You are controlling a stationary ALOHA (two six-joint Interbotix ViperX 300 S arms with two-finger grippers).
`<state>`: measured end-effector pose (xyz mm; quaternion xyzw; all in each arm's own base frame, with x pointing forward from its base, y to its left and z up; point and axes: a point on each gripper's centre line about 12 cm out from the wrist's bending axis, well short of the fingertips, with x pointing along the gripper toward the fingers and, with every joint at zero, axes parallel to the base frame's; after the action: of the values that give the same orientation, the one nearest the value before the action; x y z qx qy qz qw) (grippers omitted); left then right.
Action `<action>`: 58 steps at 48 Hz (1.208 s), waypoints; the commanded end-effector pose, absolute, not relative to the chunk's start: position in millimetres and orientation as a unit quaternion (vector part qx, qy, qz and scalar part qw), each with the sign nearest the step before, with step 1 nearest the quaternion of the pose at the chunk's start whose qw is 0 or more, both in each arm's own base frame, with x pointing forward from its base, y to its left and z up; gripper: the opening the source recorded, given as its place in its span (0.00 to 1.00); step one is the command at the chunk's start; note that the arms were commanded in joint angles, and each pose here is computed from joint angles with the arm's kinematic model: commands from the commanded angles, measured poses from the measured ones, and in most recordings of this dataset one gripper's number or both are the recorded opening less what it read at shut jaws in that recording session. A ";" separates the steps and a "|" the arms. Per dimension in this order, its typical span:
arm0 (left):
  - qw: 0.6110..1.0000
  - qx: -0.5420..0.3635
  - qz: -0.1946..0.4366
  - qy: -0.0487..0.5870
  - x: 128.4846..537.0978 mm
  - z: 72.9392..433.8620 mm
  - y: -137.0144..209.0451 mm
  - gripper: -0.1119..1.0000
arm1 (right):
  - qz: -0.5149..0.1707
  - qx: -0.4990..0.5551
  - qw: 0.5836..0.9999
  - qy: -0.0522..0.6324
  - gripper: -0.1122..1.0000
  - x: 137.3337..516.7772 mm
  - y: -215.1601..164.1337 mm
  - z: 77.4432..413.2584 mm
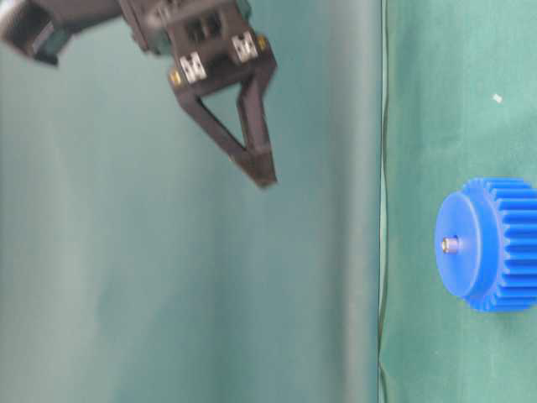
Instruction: Insert the shaft into the center hole of the gear.
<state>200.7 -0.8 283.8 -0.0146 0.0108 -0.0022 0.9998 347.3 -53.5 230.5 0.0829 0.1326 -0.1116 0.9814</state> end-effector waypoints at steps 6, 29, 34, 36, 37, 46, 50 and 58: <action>1.000 -0.015 -0.001 0.001 203.0 292.0 -0.2 0.12 | -0.111 0.081 0.986 0.096 0.85 315.0 -49.6 247.4; 1.000 -0.014 -0.002 0.001 202.9 291.5 -0.6 0.12 | -0.109 0.082 0.989 0.058 0.85 261.0 -43.1 257.3; 1.000 -0.015 -0.001 0.000 203.0 292.1 -0.2 0.12 | -0.109 0.083 0.989 0.060 0.85 260.6 -43.0 256.1; 1.000 -0.014 -0.001 0.000 203.0 292.1 -0.3 0.12 | -0.108 0.083 0.989 0.060 0.85 261.1 -42.6 256.3; 1.000 -0.014 -0.001 0.000 203.0 292.1 -0.3 0.12 | -0.108 0.084 0.989 0.060 0.85 261.0 -42.7 256.3; 1.000 -0.015 -0.002 0.000 203.0 292.1 -0.6 0.12 | -0.109 0.083 0.989 0.060 0.85 261.0 -43.0 256.3; 1.000 -0.015 -0.001 0.001 203.0 292.0 -0.2 0.12 | -0.109 0.084 0.989 0.060 0.85 261.2 -42.7 255.9; 1.000 -0.015 -0.001 0.000 203.0 292.1 -0.2 0.12 | -0.109 0.083 0.989 0.060 0.85 261.0 -43.0 256.3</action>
<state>200.7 -1.1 283.8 -0.0146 0.0108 -0.0030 0.9998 259.5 -42.7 251.3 0.0834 0.0679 -0.1091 0.9882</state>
